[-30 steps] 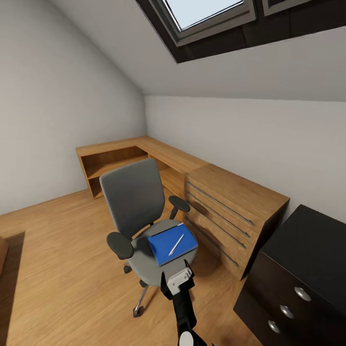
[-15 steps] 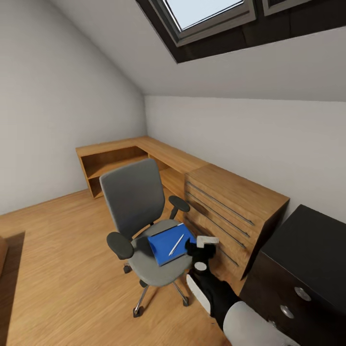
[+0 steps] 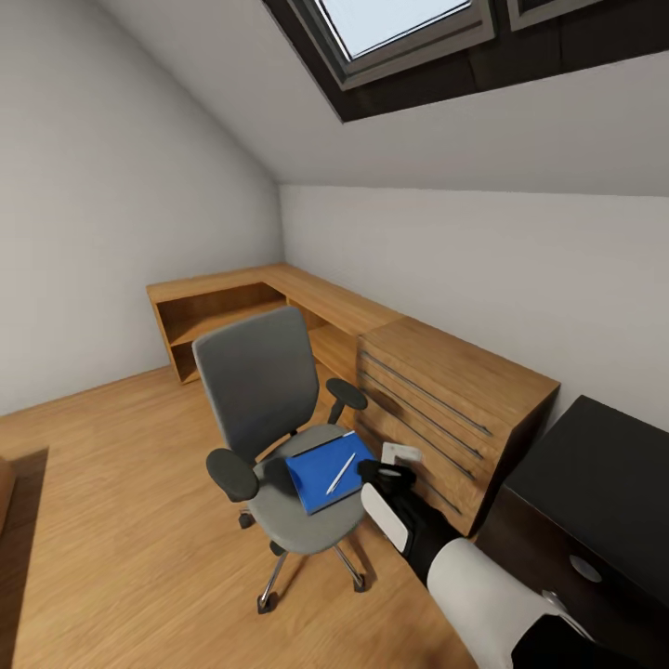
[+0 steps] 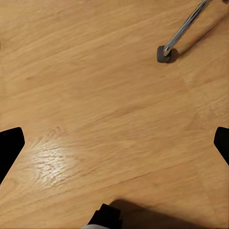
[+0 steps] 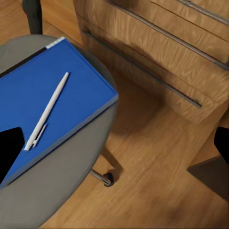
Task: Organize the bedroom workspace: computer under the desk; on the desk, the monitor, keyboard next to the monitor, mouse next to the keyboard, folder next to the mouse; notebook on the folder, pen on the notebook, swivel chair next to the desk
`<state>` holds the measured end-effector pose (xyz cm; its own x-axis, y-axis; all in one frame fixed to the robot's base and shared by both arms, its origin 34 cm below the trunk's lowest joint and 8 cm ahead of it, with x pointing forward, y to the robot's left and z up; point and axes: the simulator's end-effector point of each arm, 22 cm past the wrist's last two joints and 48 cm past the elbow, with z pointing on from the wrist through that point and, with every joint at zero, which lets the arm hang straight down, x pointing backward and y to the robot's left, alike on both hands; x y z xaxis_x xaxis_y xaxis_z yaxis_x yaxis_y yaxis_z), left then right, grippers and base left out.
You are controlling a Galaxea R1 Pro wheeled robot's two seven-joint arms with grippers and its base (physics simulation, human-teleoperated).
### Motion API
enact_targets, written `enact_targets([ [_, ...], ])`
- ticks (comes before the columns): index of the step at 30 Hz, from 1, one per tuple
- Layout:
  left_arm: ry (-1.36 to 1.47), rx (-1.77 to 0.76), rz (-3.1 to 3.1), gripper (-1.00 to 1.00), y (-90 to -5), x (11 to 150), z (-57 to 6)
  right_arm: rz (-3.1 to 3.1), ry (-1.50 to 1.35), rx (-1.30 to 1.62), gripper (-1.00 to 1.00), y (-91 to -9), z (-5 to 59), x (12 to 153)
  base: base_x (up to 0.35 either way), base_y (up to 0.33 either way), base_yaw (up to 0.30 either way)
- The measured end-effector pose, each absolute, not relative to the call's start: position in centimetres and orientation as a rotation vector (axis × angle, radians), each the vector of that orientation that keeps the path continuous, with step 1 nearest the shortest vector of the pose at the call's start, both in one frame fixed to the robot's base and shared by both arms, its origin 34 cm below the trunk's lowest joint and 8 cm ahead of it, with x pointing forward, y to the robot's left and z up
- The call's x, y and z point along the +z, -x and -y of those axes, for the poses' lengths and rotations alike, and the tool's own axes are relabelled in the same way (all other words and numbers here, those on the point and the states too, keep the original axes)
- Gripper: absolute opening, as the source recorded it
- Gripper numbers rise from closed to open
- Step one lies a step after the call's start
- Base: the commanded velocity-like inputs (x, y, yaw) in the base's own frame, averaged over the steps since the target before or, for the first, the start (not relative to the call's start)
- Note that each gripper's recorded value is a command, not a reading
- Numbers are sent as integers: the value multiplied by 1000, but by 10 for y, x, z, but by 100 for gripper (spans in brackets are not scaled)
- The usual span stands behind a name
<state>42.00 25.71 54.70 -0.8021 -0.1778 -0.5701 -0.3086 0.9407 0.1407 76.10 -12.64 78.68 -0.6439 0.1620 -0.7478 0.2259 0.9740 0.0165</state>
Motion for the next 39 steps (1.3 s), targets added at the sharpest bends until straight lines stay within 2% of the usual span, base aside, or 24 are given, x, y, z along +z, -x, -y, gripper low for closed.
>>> enact_targets([
  [19,348,296,-2508,100,-422,548,-255,-2255,-201,-105,100,-762,114,795,10,6,0],
  [31,363,321,-2506,100,-421,548,-277,-2255,-201,-109,100,-762,115,795,264,201,0],
  [35,652,348,-2469,100,-414,547,-342,-2259,-201,-112,100,-761,116,793,299,188,0],
  [39,846,256,-2442,100,-415,546,-367,-2258,-199,-111,100,-761,116,794,310,128,0],
])
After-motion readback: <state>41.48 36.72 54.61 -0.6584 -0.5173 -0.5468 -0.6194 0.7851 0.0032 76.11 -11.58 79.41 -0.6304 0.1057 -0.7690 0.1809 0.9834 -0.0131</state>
